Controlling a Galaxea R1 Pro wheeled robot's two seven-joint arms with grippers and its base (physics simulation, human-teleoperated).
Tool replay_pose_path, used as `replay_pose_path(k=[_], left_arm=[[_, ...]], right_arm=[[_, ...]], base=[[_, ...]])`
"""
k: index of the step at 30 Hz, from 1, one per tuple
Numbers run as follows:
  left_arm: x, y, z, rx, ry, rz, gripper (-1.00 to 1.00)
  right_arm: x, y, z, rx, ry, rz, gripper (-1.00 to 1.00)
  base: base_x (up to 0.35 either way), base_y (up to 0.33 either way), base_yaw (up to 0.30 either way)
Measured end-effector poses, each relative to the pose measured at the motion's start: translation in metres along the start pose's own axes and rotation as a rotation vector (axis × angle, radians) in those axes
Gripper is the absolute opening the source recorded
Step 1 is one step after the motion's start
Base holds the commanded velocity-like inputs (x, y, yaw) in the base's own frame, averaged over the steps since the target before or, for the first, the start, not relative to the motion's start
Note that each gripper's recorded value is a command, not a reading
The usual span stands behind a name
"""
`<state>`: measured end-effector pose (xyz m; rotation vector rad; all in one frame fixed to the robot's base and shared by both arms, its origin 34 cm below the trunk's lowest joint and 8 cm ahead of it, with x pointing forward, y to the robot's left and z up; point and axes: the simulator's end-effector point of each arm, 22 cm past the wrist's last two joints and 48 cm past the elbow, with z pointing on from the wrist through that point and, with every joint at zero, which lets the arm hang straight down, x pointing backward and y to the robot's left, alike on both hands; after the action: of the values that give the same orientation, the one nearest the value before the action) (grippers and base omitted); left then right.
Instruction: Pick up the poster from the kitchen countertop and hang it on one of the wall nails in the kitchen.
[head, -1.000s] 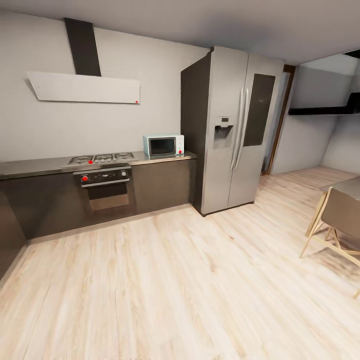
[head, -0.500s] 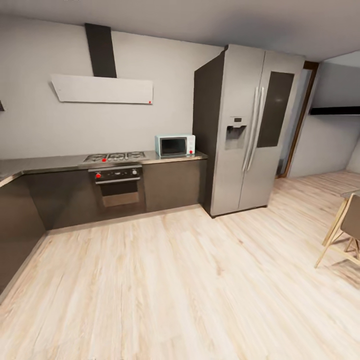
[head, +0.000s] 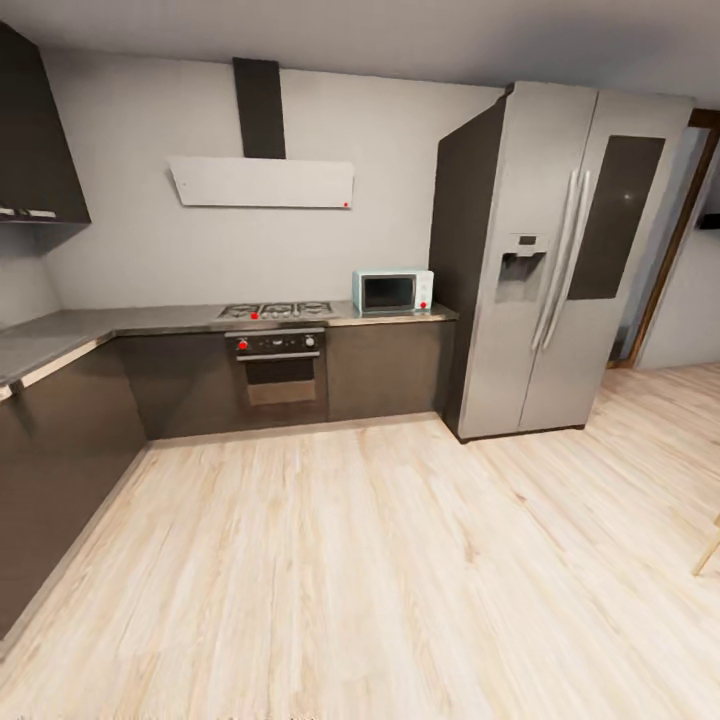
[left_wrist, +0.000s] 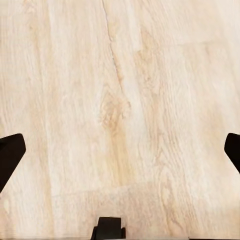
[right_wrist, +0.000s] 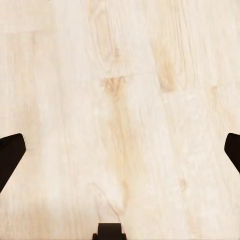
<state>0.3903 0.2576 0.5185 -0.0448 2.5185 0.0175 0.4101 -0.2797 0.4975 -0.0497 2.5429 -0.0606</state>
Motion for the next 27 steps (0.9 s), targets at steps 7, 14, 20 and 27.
replay_pose_path(k=[7, 14, 20, 27], left_arm=[[0.0, 0.0008, 0.0001, -0.001, 0.0, 0.001, 1.0], [0.0004, 0.0009, 0.0003, -0.001, 0.001, 0.001, 1.0], [0.0013, 0.0008, 0.0004, 0.0, 0.004, 0.001, 1.0], [0.0024, 0.0008, 0.0005, 0.0, 0.006, 0.001, 1.0]], right_arm=[[0.0, 0.0002, 0.0001, 0.0, 0.0, 0.0, 1.0], [0.0004, 0.0003, 0.0003, -0.001, 0.001, 0.0, 1.0], [0.0015, 0.0004, 0.0004, -0.001, 0.004, 0.0, 1.0], [0.0029, 0.0004, 0.0006, -0.001, 0.007, -0.001, 1.0]], base=[[-0.022, -0.001, 0.294], [-0.231, 0.026, 0.288], [-0.305, 0.067, 0.278], [-0.317, 0.077, 0.276]])
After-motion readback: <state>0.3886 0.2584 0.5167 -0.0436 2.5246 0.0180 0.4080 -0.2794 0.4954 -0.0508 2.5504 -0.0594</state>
